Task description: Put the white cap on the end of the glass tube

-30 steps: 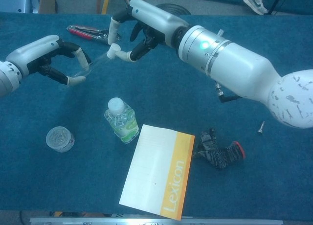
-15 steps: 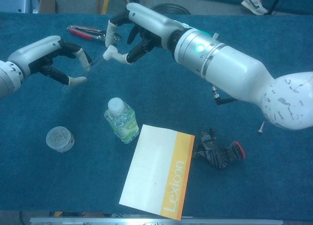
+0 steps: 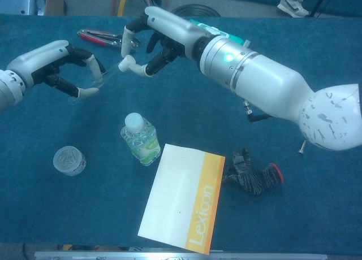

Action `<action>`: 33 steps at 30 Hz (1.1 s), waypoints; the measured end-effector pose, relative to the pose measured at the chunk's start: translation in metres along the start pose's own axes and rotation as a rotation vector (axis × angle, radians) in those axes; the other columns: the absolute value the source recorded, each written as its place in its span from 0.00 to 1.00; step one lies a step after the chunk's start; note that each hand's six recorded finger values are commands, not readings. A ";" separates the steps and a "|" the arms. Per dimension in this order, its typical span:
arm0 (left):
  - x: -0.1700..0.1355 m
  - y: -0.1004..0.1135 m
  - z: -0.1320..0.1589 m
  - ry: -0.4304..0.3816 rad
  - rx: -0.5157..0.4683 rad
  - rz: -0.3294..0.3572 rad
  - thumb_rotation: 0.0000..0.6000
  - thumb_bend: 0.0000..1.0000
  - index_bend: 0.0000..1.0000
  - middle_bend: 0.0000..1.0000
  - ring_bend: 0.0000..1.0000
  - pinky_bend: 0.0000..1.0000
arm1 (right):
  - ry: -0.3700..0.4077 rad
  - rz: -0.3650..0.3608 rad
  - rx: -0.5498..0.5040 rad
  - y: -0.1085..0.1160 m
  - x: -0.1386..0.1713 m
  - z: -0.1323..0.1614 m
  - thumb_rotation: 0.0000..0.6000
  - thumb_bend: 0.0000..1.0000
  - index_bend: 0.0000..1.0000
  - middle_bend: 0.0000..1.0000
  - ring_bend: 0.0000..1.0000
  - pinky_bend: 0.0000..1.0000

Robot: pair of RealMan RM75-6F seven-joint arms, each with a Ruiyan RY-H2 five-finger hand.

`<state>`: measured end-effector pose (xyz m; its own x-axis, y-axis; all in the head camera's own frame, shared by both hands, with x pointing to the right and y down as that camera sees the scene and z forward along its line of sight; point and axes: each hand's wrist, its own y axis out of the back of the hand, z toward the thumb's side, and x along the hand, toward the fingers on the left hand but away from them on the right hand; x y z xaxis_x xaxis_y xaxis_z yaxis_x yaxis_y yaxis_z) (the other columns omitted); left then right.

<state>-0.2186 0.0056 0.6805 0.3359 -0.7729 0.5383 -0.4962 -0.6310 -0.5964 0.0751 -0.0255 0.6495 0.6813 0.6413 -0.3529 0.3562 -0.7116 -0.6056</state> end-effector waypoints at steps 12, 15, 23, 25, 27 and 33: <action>0.001 -0.002 -0.004 0.009 -0.003 -0.004 1.00 0.33 0.59 0.29 0.08 0.12 | -0.006 0.008 0.006 0.000 0.001 -0.005 1.00 0.32 0.56 0.31 0.14 0.32; 0.001 -0.002 -0.005 0.010 -0.004 -0.004 1.00 0.33 0.59 0.29 0.08 0.12 | -0.008 0.009 0.010 0.000 0.001 -0.006 1.00 0.32 0.53 0.31 0.14 0.32; 0.002 -0.001 -0.008 0.015 -0.008 -0.003 1.00 0.33 0.59 0.29 0.08 0.12 | -0.011 0.017 0.015 0.000 0.000 -0.008 1.00 0.32 0.45 0.30 0.14 0.32; 0.003 -0.001 -0.009 0.017 -0.009 -0.003 1.00 0.33 0.59 0.29 0.08 0.12 | -0.012 0.017 0.014 0.000 0.000 -0.009 1.00 0.32 0.45 0.30 0.14 0.32; 0.003 -0.001 -0.010 0.019 -0.011 -0.001 1.00 0.33 0.59 0.29 0.08 0.12 | -0.012 0.016 0.013 0.000 0.000 -0.009 1.00 0.32 0.45 0.30 0.14 0.32; 0.004 0.001 -0.014 0.025 -0.019 0.005 1.00 0.33 0.60 0.30 0.08 0.16 | -0.012 0.004 0.005 0.003 0.000 -0.010 1.00 0.32 0.44 0.30 0.14 0.32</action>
<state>-0.2292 0.0028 0.6898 0.3134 -0.7739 0.5503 -0.5128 -0.6257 -0.5878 0.0823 -0.0306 0.6544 0.6754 0.6415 -0.3636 0.3498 -0.7128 -0.6079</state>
